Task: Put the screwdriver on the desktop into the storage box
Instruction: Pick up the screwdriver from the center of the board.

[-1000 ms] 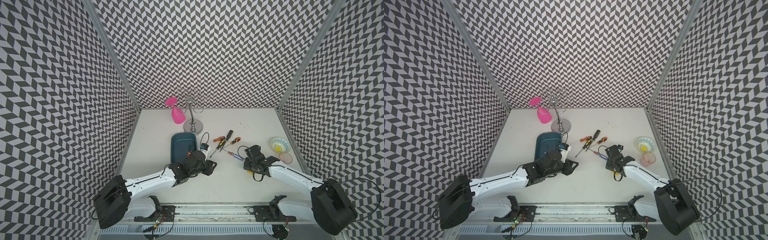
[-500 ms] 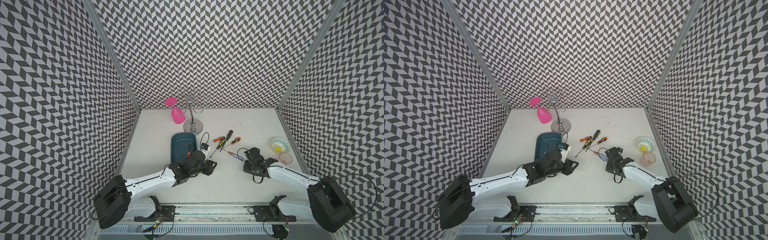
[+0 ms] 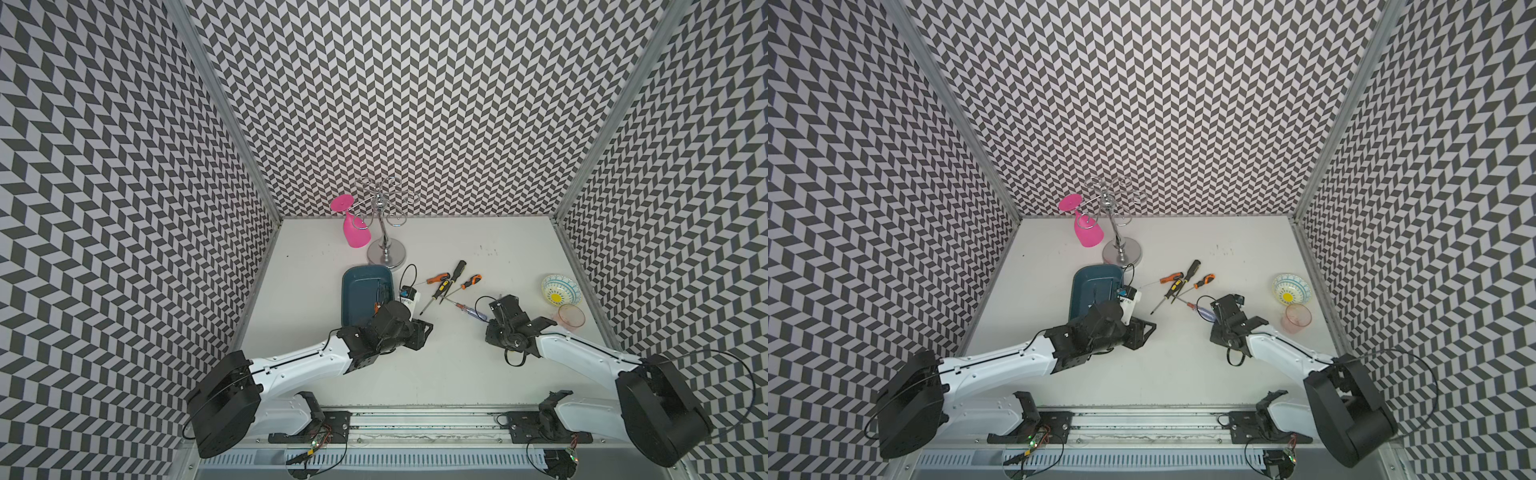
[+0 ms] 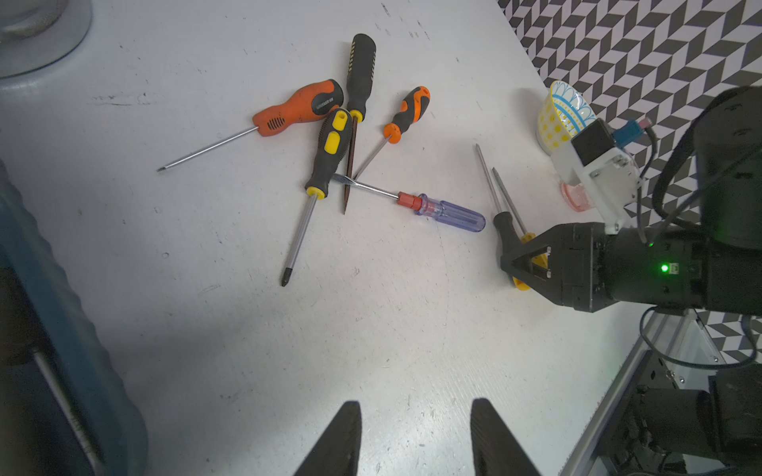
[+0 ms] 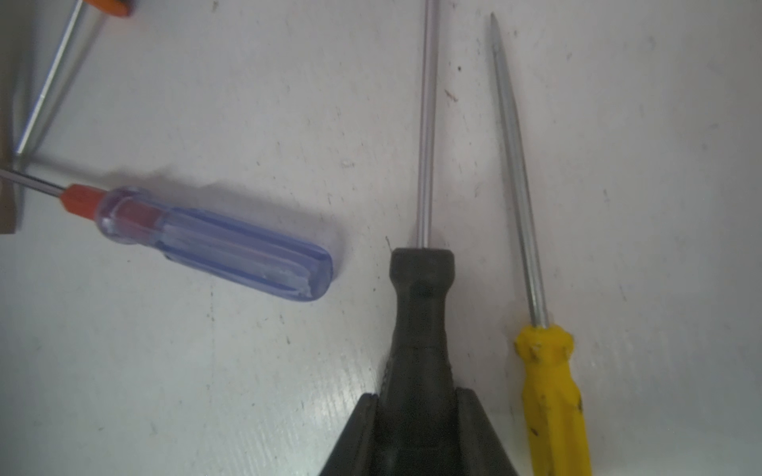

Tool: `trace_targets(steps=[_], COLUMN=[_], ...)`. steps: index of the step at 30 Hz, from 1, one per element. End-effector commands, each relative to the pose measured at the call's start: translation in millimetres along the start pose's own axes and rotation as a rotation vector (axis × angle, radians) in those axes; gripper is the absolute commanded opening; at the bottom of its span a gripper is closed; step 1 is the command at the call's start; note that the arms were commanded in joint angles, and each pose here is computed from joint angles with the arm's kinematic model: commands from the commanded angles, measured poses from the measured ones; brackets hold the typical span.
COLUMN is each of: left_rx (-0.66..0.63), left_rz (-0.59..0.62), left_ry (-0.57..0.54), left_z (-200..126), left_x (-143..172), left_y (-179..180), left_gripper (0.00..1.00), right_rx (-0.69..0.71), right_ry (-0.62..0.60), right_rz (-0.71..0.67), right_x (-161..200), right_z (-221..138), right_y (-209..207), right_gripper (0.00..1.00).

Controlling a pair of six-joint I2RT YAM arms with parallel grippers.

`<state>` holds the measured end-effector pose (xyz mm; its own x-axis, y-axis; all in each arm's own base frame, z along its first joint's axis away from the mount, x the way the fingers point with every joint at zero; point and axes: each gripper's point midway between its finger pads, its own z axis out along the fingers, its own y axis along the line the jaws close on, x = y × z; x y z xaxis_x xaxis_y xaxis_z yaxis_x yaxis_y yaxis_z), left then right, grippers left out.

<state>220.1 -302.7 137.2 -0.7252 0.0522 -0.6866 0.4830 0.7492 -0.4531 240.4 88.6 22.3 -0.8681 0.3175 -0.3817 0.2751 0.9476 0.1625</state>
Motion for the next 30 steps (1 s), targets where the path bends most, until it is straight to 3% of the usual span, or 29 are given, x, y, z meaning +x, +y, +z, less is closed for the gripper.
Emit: trace_targets(steps=[1,7,14,21,30], left_rx=[0.008,0.024,0.103,0.227,0.470], left_rz=[-0.007,-0.022,-0.051,-0.061,-0.050], left_ry=[-0.048,-0.102,-0.176,-0.232,-0.265], left_z=[-7.6,-18.6,-35.8,-50.0,-67.0], left_x=[-8.7,-24.1,-49.2,-66.6,-70.0], left_y=[-1.7,-4.7,-15.5,-34.6,-66.4], left_gripper=[0.47,0.47,0.55,0.61,0.65], right_rx=[-0.051,-0.186,-0.504,-0.790,-1.014], right_ry=[-0.047,-0.128,-0.295,-0.379,-0.377], right_rz=[-0.005,-0.057,-0.192,-0.325,-0.454], right_x=[-11.4,-30.2,-44.6,-28.8,7.4], right_z=[-13.5,-43.7,-105.4,-157.1,-190.0], right_y=[8.3,32.5,86.1,129.5,165.5], right_gripper=[0.14,0.12,0.11,0.11,0.10])
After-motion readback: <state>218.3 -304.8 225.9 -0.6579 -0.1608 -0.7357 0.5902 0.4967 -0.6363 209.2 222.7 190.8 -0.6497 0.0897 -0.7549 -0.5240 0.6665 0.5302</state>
